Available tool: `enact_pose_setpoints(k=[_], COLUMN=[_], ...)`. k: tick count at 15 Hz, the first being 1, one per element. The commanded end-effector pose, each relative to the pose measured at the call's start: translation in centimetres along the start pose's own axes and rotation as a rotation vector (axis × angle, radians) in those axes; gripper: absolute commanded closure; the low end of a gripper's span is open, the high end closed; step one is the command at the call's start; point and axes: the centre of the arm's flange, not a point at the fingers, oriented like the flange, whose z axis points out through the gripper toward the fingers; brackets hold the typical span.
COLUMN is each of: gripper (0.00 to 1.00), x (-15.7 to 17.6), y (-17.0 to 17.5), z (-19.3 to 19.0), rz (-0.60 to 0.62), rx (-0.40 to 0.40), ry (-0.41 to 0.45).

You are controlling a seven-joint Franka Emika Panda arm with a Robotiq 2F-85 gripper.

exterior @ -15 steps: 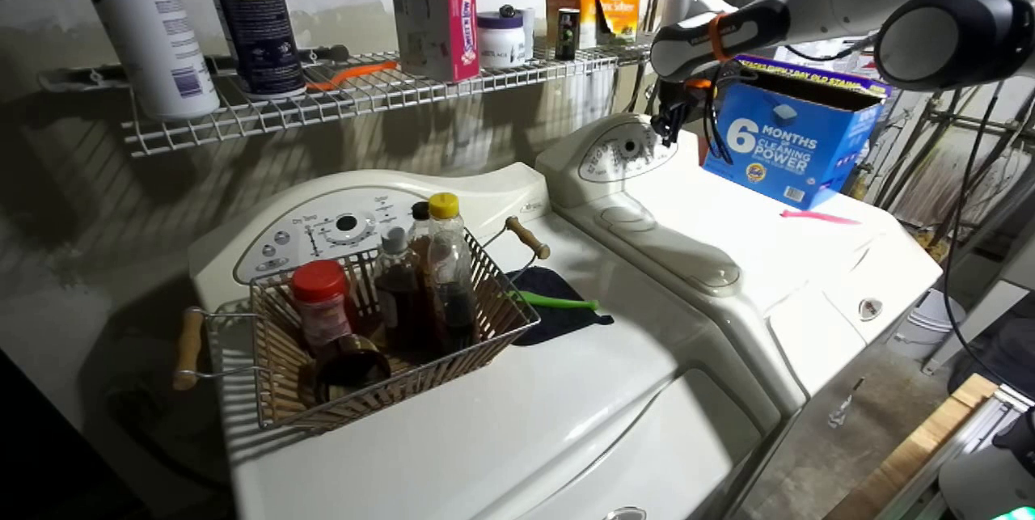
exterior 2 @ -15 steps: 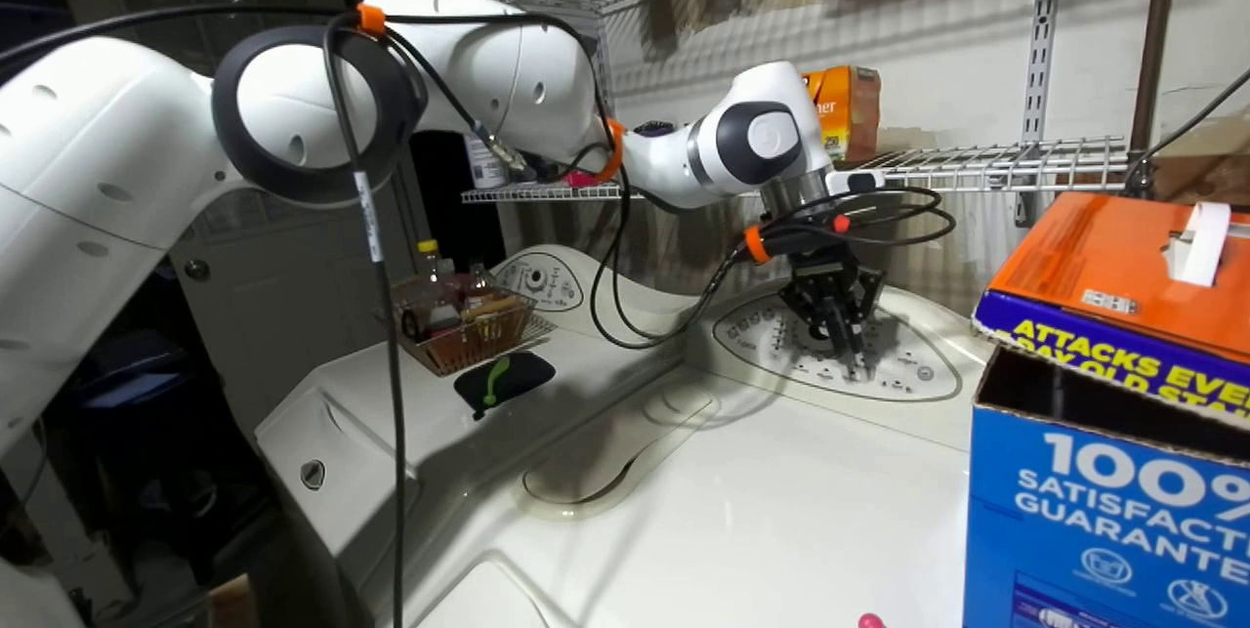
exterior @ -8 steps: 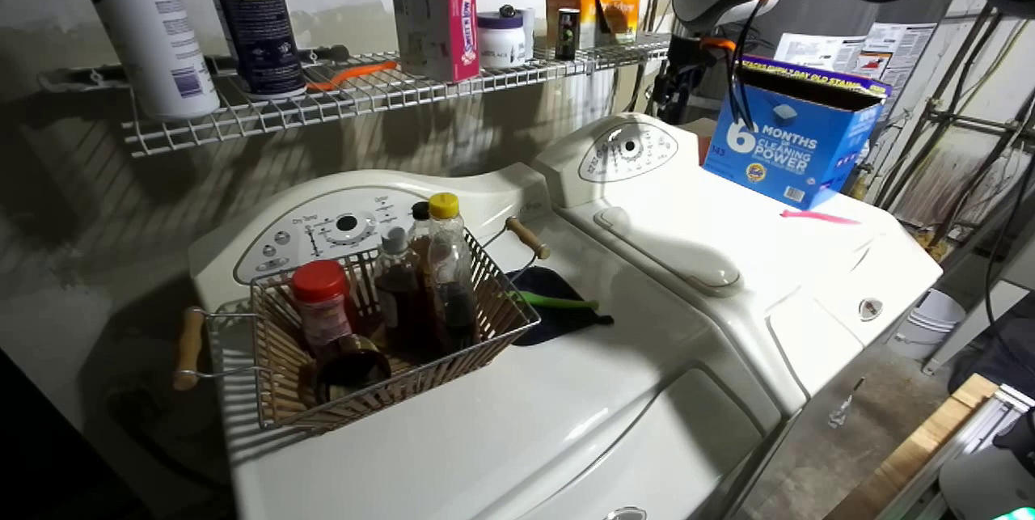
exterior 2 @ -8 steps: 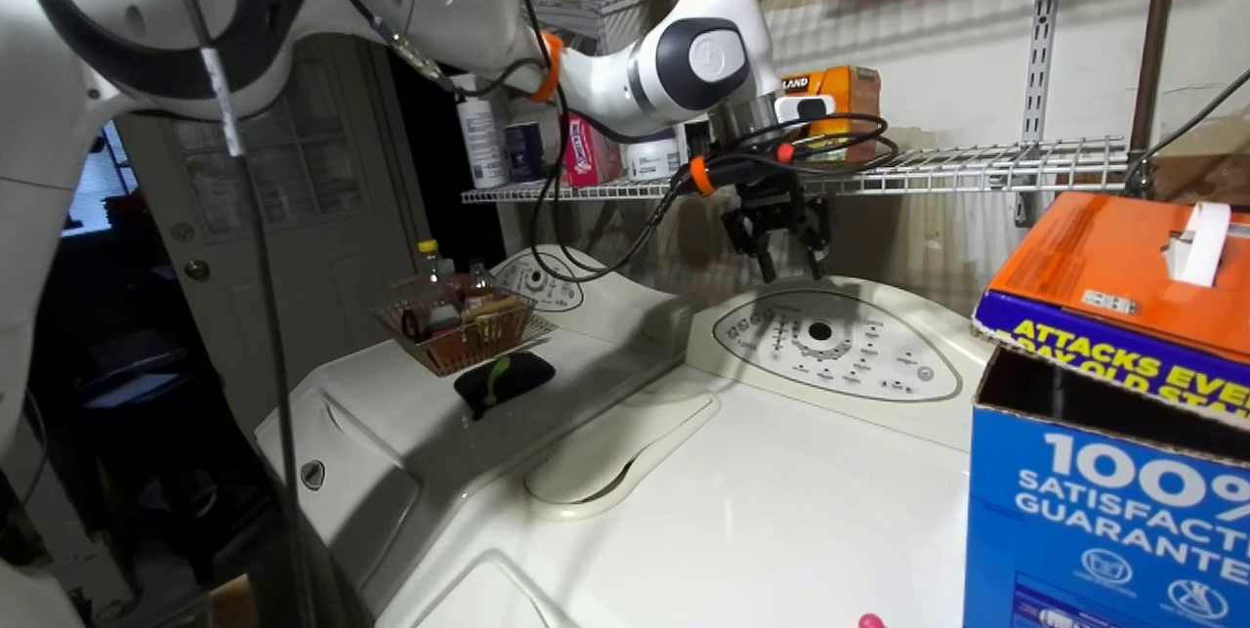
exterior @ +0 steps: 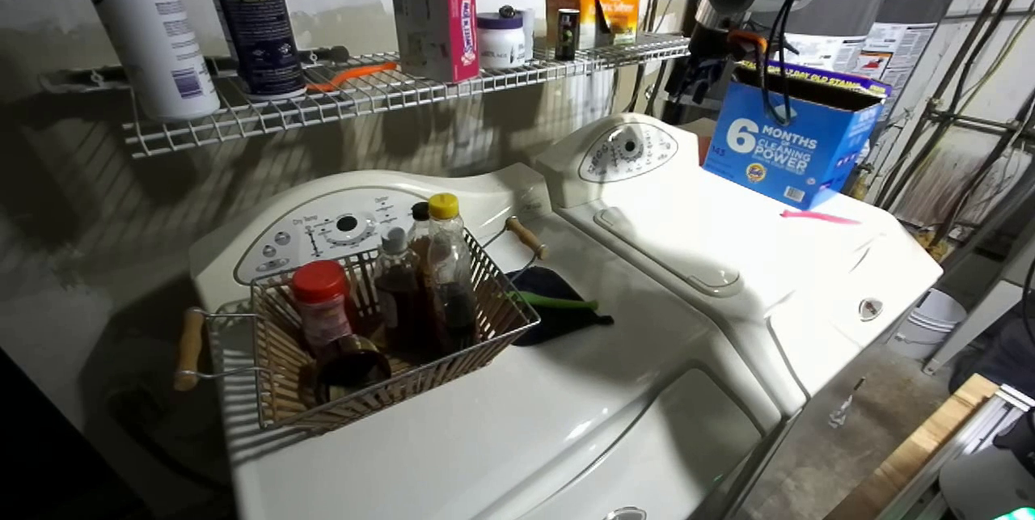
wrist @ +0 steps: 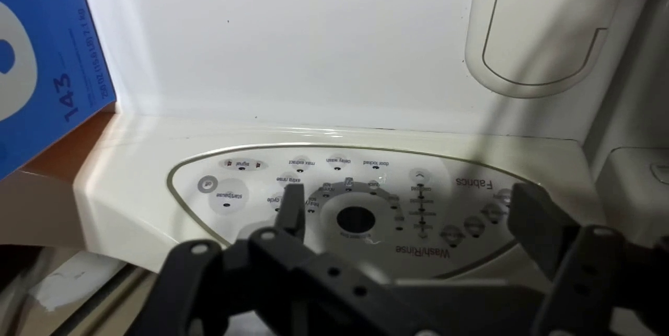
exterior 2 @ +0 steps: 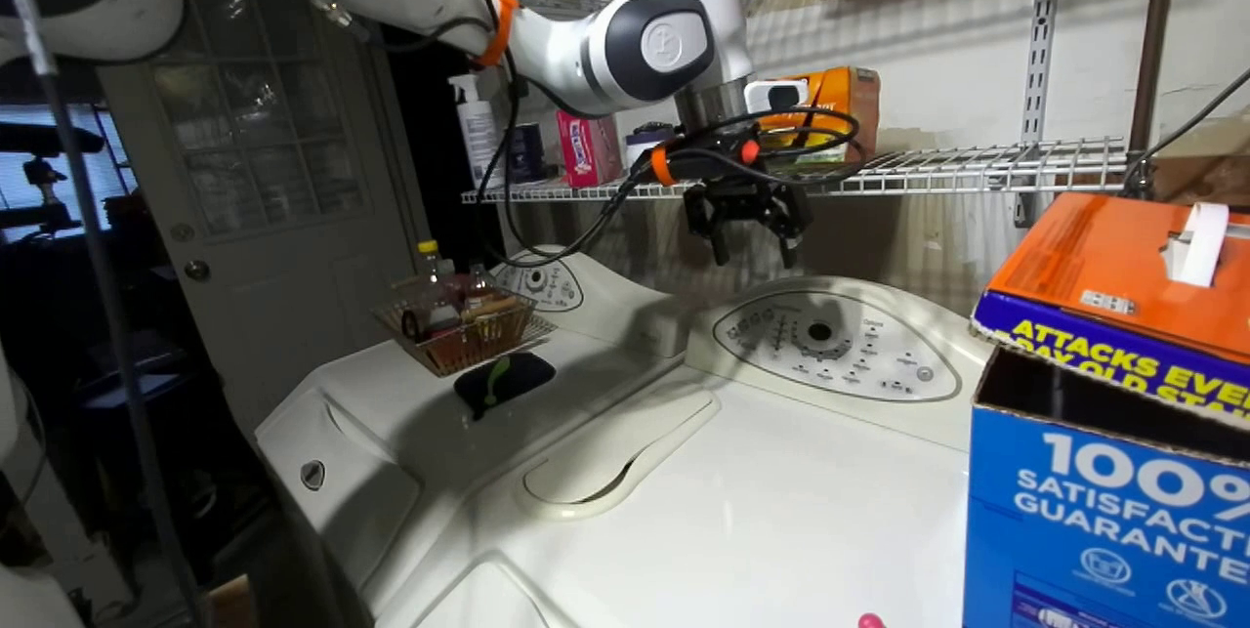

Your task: Press a button on the washing machine

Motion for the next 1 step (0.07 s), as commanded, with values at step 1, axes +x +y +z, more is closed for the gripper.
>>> enact_pose_setpoints(k=[1], gripper=[0.0], x=[0.06], y=[-0.11], z=[0.16], rz=[-0.001], rx=[0.001], ry=[-0.002])
